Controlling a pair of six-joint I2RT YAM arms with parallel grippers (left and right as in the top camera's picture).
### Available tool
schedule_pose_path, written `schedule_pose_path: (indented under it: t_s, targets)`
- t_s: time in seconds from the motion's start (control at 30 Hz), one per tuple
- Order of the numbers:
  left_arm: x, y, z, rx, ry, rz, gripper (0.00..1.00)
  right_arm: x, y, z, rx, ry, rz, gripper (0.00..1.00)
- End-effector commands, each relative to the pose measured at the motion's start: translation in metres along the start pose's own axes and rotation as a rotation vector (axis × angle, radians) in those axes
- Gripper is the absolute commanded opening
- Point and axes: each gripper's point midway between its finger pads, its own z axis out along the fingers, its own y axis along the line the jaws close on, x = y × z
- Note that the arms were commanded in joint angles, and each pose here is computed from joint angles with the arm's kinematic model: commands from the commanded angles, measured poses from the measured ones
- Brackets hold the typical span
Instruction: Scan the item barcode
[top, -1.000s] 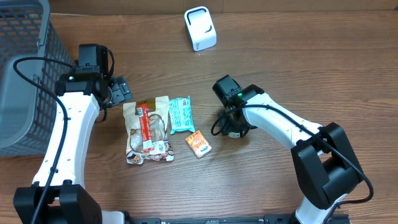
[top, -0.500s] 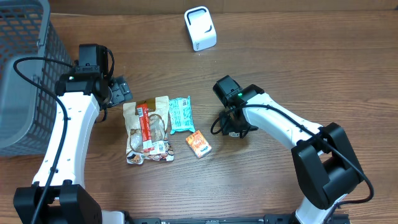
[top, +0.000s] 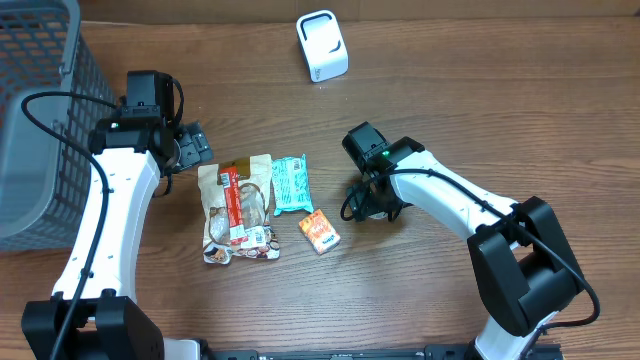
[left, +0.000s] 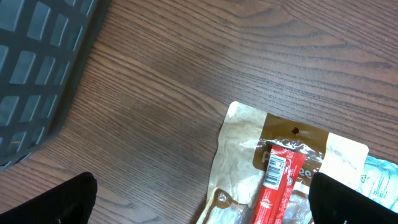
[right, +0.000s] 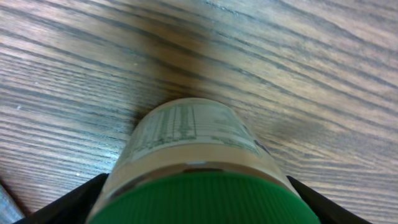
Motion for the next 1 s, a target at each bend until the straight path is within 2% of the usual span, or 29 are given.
schedule_pose_path:
  t_s: [0.0, 0.07, 0.17, 0.3, 0.47, 0.5, 0.57, 0.63, 0.73, 0.97]
  targets:
    - [-0.0067, 0.0, -0.0026, -0.003, -0.017, 0.015, 1.0, 0.0056, -0.0004, 0.0024, 0.005, 0.018, 0.17, 0.79]
    - [-0.0067, 0.0, -0.0026, -0.003, -0.017, 0.015, 1.0, 0.008, 0.0054, 0.0022, -0.026, 0.033, 0.183, 0.73]
    - [-0.0068, 0.0, -0.0026, -0.003, -0.017, 0.015, 1.0, 0.0067, 0.0032, 0.0023, -0.014, 0.025, 0.149, 0.71]
    - [-0.0067, 0.0, -0.0026, -0.003, -0.017, 0.015, 1.0, 0.0054, 0.0004, 0.0024, 0.0, 0.017, 0.046, 0.69]
    - [-0.0067, 0.0, -0.0026, -0.003, -0.017, 0.015, 0.99, 0.003, 0.0009, 0.0024, -0.001, 0.007, 0.023, 0.69]
    - [-0.0067, 0.0, -0.0026, -0.003, -0.017, 0.015, 1.0, 0.0024, 0.0011, 0.0024, -0.002, 0.005, 0.012, 0.7]
    - [-0.0067, 0.0, -0.0026, -0.003, -0.017, 0.015, 1.0, 0.0026, 0.0014, 0.0024, -0.004, 0.006, 0.004, 0.83]
    - [-0.0067, 0.0, -0.0026, -0.003, -0.017, 0.015, 1.0, 0.0032, 0.0032, 0.0024, -0.014, 0.01, 0.029, 0.89]
    - [-0.0067, 0.0, -0.0026, -0.003, -0.017, 0.015, 1.0, 0.003, 0.0032, 0.0024, -0.014, 0.009, 0.112, 0.91]
    - [-0.0067, 0.0, -0.0026, -0.003, -0.017, 0.015, 1.0, -0.0006, 0.0045, 0.0034, -0.021, -0.007, 0.119, 0.88]
